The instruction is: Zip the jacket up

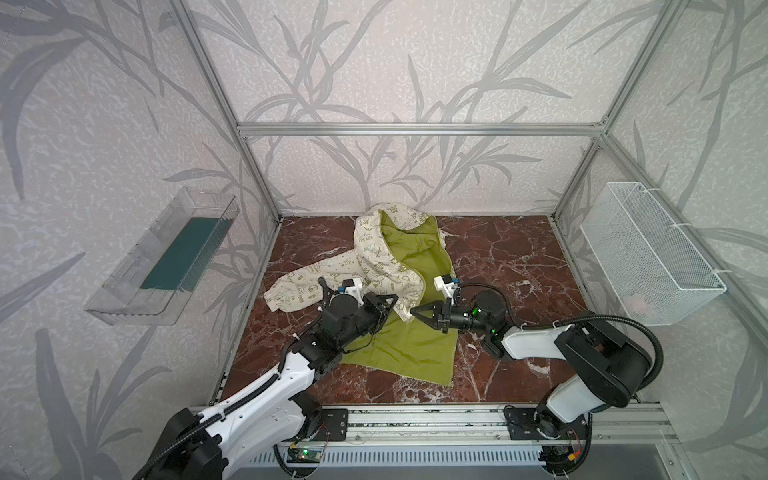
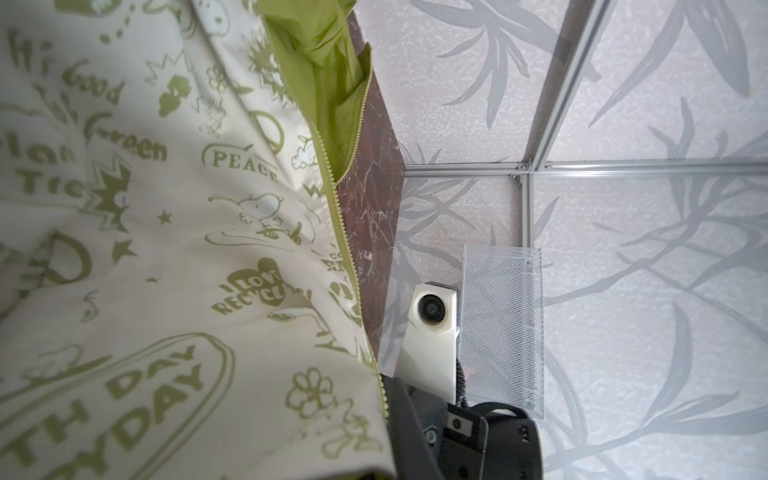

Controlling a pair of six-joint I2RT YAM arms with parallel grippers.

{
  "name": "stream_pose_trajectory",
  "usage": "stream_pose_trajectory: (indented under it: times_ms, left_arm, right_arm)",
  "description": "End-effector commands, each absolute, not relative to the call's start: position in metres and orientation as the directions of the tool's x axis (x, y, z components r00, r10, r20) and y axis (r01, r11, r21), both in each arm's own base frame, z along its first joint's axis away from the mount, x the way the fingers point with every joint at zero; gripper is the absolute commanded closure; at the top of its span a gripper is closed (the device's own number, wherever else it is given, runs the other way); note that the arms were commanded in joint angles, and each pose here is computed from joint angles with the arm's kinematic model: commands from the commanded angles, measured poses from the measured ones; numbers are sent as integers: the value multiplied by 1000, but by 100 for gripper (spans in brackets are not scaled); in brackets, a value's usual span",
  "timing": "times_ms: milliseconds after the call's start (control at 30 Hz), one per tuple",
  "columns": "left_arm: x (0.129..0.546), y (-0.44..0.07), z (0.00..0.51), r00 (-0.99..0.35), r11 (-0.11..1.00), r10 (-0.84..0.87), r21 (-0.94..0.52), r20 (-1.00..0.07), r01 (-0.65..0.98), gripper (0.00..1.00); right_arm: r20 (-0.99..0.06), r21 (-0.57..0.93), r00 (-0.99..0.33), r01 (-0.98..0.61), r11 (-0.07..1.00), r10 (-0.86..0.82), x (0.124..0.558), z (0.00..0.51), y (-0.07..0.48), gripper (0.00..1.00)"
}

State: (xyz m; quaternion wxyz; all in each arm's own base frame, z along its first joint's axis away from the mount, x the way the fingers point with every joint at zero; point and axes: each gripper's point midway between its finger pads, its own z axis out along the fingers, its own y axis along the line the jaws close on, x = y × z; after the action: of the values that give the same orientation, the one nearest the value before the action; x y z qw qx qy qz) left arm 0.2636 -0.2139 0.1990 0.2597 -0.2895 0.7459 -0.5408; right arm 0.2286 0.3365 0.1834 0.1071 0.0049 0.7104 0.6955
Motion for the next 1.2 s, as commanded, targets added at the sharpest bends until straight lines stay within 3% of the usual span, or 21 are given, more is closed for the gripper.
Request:
stream_pose_trajectory:
  times_ms: [0,233,433,867,1033,1167]
  left_arm:
    - [266,-208,202,-681,278,-725,-948,-100,-156,100]
    - [261,-208,208,-690,265,-718,-953,-91,-149,100]
    - [259,-208,214,-693,241,-717,-959,-74,-147,100]
    - [261,-210,219,-697,220,-715,-963,-53,-152,100]
    - [261,-208,217,-690,217,-722,-963,-50,-158,84]
    - [261,-209,218,-694,218,-718,-963,-50,-157,79]
  right_arm:
    - [-191,982,-968,-189,30,162,231,190,334,100]
    - [-255,960,-949,-271,-65,184,250,225,344,100]
    - [-252,954,-949,-276,-116,189,262,234,354,100]
    - [-211,972,-967,-223,-76,145,264,205,372,100]
    - [-205,975,-969,-215,-62,136,264,201,374,100]
    - [-201,977,-972,-208,-48,121,261,195,378,100]
